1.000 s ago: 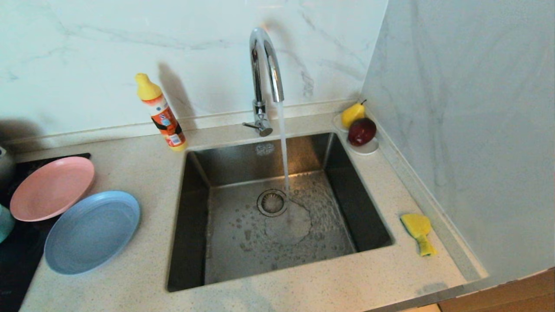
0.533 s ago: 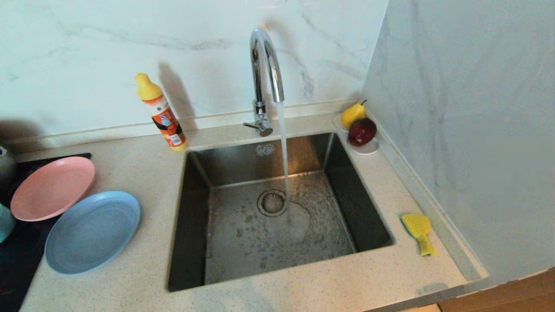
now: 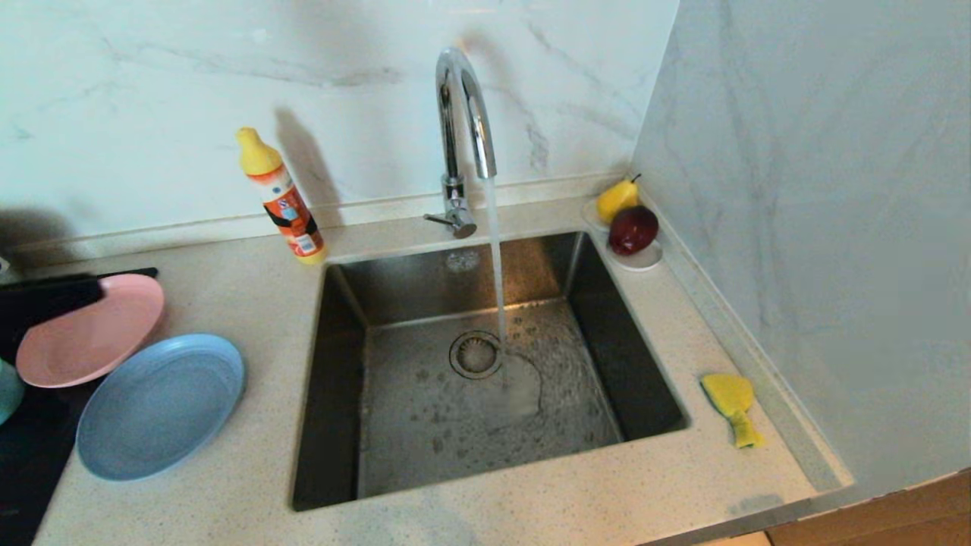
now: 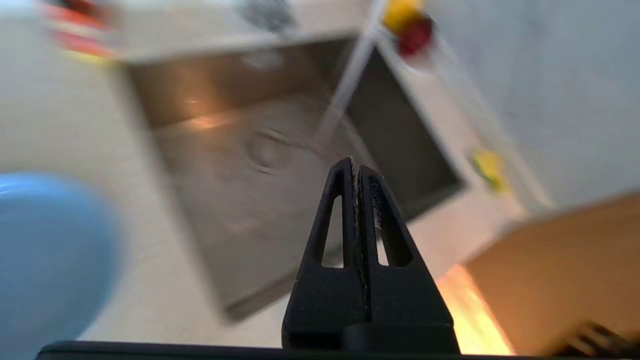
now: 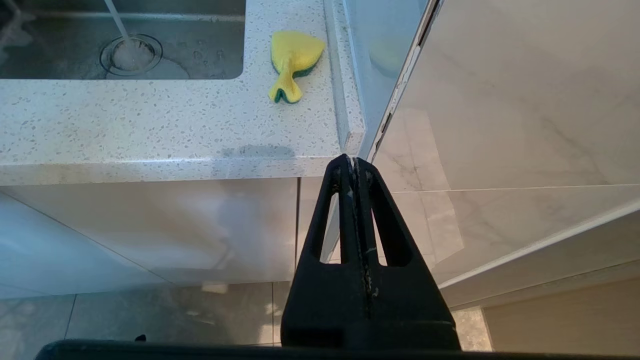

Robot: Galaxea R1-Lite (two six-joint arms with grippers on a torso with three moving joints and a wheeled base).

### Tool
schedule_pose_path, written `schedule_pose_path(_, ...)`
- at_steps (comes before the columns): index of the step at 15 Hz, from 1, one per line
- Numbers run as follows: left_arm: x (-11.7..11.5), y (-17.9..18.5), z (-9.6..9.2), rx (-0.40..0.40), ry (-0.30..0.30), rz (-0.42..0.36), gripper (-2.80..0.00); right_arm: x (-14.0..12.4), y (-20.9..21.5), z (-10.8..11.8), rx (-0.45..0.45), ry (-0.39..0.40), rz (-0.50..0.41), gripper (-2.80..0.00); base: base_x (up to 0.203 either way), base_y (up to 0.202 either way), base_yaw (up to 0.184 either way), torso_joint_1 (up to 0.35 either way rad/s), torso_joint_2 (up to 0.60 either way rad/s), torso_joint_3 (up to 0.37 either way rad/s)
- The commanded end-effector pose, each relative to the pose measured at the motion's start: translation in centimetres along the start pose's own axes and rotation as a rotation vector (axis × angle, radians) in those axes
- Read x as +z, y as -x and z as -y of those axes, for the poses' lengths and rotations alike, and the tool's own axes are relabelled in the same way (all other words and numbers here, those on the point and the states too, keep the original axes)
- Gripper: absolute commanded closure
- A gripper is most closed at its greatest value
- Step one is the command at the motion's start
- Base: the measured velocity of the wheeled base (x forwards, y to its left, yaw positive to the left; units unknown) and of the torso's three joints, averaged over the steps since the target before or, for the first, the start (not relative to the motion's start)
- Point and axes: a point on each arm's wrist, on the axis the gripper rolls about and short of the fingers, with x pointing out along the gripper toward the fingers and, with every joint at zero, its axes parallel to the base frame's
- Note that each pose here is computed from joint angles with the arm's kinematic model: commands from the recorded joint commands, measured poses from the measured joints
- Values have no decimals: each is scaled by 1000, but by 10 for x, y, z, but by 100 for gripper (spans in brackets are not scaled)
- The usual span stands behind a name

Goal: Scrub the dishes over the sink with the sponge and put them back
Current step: Turn off the faucet

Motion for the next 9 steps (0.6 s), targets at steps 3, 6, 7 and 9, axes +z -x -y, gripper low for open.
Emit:
schedule_pose_path(3, -29, -158, -70, -126, 140, -242, 0, 0, 0, 0, 1, 1, 1, 0, 0, 0, 0, 0, 0, 0)
schedule_pose_path(6, -61, -219, -84, -193, 170, -279, 0, 0, 0, 0, 1, 1, 1, 0, 0, 0, 0, 0, 0, 0)
schedule_pose_path(7, -68, -234, -84, -208, 188, -275, 0, 0, 0, 0, 1, 1, 1, 0, 0, 0, 0, 0, 0, 0)
schedule_pose_path(9, -76, -262, -85, -222, 242, -248, 0, 0, 0, 0, 1, 1, 1, 0, 0, 0, 0, 0, 0, 0)
